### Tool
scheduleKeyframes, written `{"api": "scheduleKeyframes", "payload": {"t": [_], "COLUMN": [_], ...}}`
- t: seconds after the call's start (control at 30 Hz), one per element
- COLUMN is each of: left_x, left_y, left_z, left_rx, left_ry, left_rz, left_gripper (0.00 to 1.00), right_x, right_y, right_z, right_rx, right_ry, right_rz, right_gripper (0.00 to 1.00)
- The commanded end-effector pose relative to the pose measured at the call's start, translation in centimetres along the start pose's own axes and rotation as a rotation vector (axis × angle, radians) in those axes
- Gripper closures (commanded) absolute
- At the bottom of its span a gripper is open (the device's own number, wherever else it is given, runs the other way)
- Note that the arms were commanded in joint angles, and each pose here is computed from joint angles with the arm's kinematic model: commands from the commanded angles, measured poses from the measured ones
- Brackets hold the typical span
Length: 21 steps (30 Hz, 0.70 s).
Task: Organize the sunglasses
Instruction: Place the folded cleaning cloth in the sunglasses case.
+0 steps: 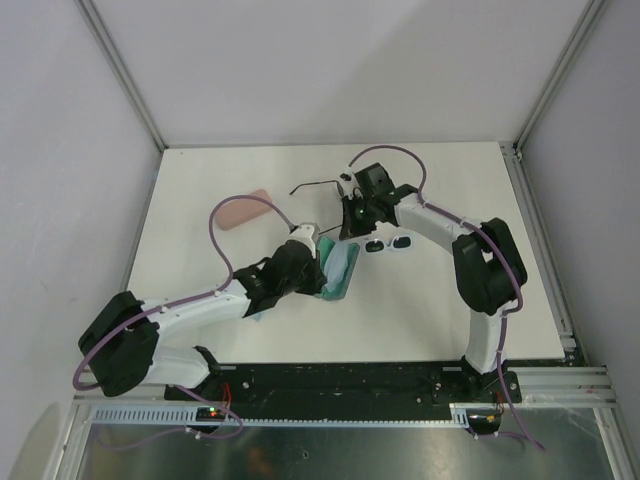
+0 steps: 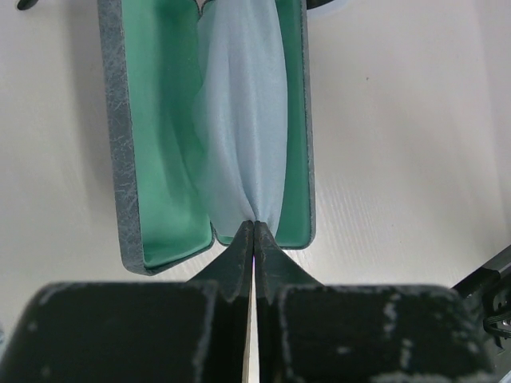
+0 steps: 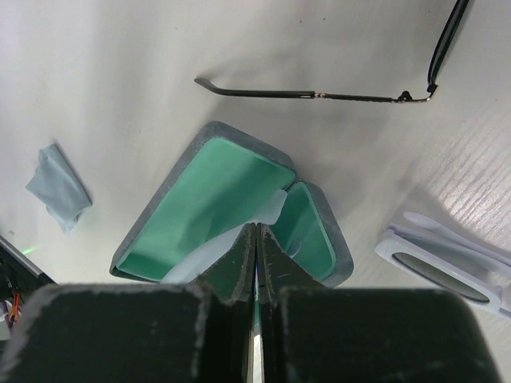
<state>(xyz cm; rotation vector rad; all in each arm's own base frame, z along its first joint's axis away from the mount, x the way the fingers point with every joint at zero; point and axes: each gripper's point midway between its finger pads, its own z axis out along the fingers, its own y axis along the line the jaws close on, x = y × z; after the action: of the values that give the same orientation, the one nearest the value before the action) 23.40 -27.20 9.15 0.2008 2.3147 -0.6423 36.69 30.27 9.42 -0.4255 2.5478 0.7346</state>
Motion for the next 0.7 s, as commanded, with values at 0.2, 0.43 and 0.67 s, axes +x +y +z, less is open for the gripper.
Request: {"api": "scheduleKeyframes", "payload": {"t": [0.2, 0.43, 0.67], "left_x": [-2.6, -2.6, -2.8], "left_y": [-0.9, 0.4, 1.6], "left_z": [-0.4, -0.6, -1.0], "left_rx": [0.005, -0.046, -0.096], "left_ry": [-0.088, -0.095, -0.110], "left_rz": [0.005, 0.023, 0.058], "left_gripper": [1.00, 1.00, 1.00], "right_x": [-1.7, -1.9, -2.0], "right_y": [1.7, 2.2, 2.7], "right_z": [-0.8, 0.3, 1.5], "right_rx": [-0.083, -0.111, -0.140], "right_ry": [-0.062, -0.058, -0.051], "right_rz": [-0.040, -0.038, -0.037], "right_gripper": [1.00, 1.00, 1.00]}}
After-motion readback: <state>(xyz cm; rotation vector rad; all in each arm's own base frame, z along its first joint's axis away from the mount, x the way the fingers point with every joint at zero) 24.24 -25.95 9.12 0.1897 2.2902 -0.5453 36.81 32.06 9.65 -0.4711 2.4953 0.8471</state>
